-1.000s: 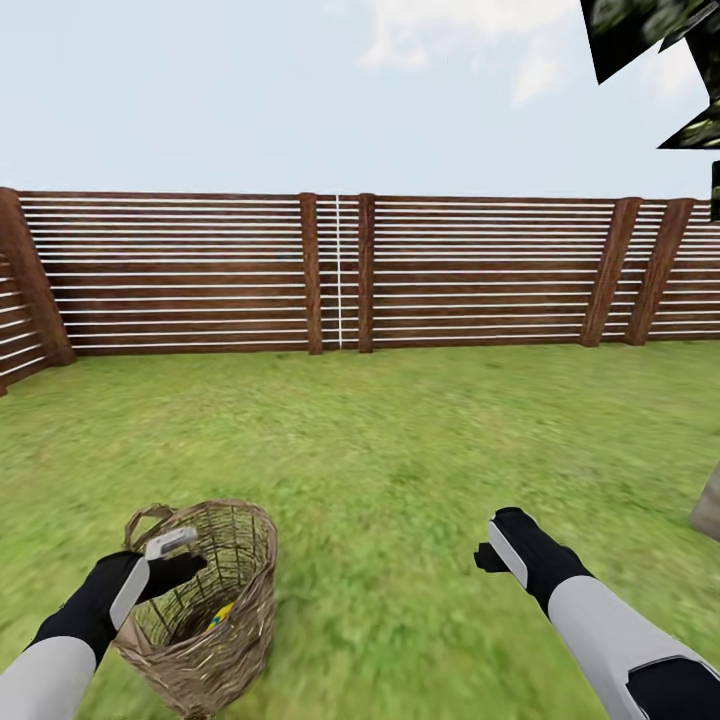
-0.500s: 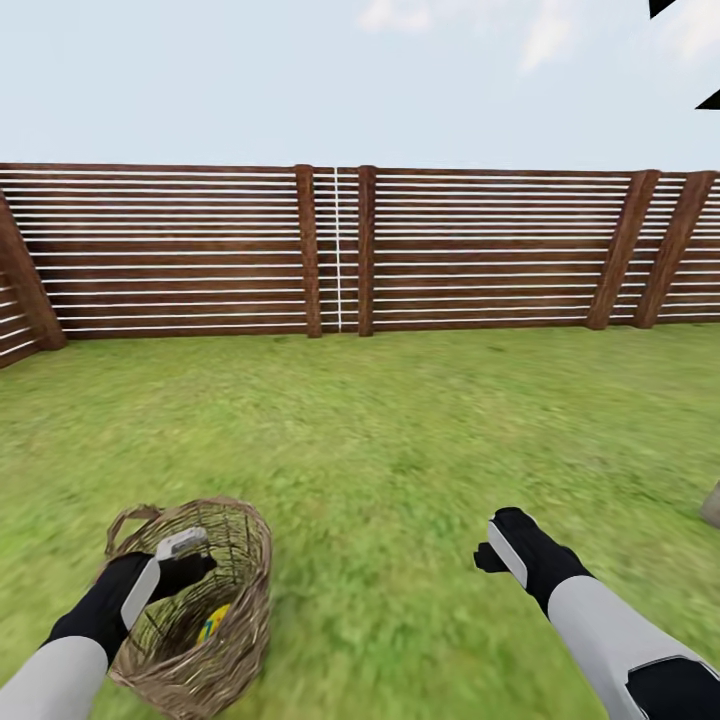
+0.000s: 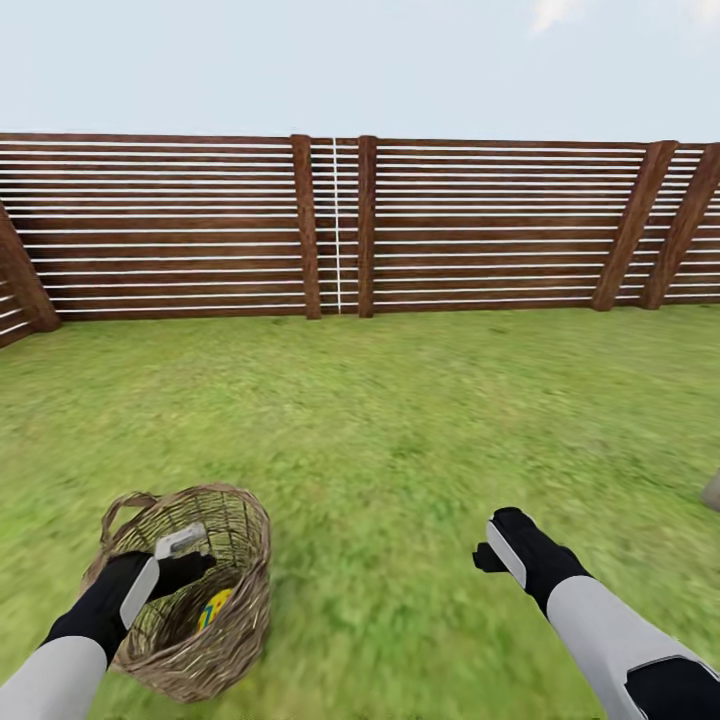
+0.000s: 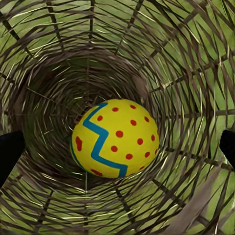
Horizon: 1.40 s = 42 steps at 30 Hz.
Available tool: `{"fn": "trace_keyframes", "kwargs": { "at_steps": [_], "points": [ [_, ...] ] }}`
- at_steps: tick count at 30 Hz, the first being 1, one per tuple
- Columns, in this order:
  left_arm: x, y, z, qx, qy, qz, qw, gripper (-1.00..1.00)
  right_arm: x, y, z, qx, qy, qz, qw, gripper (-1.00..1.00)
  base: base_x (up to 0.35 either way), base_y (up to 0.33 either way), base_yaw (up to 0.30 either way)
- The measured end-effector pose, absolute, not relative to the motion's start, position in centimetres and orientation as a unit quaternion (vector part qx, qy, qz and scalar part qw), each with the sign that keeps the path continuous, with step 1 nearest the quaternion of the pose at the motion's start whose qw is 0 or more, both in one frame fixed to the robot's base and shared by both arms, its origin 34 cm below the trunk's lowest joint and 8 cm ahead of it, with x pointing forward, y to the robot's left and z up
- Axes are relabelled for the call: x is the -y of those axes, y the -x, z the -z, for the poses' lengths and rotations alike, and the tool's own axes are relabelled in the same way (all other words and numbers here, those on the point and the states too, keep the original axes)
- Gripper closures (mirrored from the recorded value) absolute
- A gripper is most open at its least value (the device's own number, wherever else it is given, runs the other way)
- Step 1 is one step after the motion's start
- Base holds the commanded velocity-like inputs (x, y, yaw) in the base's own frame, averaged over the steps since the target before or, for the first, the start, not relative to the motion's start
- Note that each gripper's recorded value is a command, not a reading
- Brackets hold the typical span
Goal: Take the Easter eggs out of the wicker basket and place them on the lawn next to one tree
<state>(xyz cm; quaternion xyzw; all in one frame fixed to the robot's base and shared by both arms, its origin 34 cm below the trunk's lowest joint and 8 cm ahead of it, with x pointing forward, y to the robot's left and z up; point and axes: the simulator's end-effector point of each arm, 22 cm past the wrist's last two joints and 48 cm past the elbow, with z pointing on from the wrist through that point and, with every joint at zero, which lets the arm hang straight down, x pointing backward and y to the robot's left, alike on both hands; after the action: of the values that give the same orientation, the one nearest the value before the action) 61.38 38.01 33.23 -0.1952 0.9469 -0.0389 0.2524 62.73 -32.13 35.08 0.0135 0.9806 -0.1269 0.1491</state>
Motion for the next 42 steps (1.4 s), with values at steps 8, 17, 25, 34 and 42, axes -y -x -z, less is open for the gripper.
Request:
{"fn": "trace_keyframes", "kwargs": {
  "at_steps": [8,17,25,34,42],
  "points": [
    [-37.9,-60.7,-31.3,-0.951,0.196,0.035,0.235,-1.0,32.1,-62.2,-33.2,-0.983,-0.012,0.127,0.133,-1.0,0.0,0.0,0.0],
    [-37.8,-60.0,-29.3,-0.955,0.196,0.033,0.218,-1.0,32.1,-61.5,-31.2,-0.985,-0.01,0.127,0.115,-1.0,0.111,0.0,0.0],
    [-37.8,-59.2,-27.4,-0.959,0.197,0.029,0.201,-1.0,32.1,-60.9,-29.3,-0.987,-0.008,0.127,0.099,-1.0,0.193,0.0,0.0],
    [-37.7,-58.3,-25.5,-0.962,0.198,0.027,0.184,-1.0,32.1,-60.1,-27.3,-0.989,-0.005,0.127,0.081,-1.0,0.005,0.0,0.0],
    [-37.7,-57.5,-23.7,-0.965,0.198,0.024,0.168,-1.0,32.1,-59.3,-25.6,-0.99,-0.003,0.128,0.065,-1.0,0.0,0.0,0.0]
  ]
}}
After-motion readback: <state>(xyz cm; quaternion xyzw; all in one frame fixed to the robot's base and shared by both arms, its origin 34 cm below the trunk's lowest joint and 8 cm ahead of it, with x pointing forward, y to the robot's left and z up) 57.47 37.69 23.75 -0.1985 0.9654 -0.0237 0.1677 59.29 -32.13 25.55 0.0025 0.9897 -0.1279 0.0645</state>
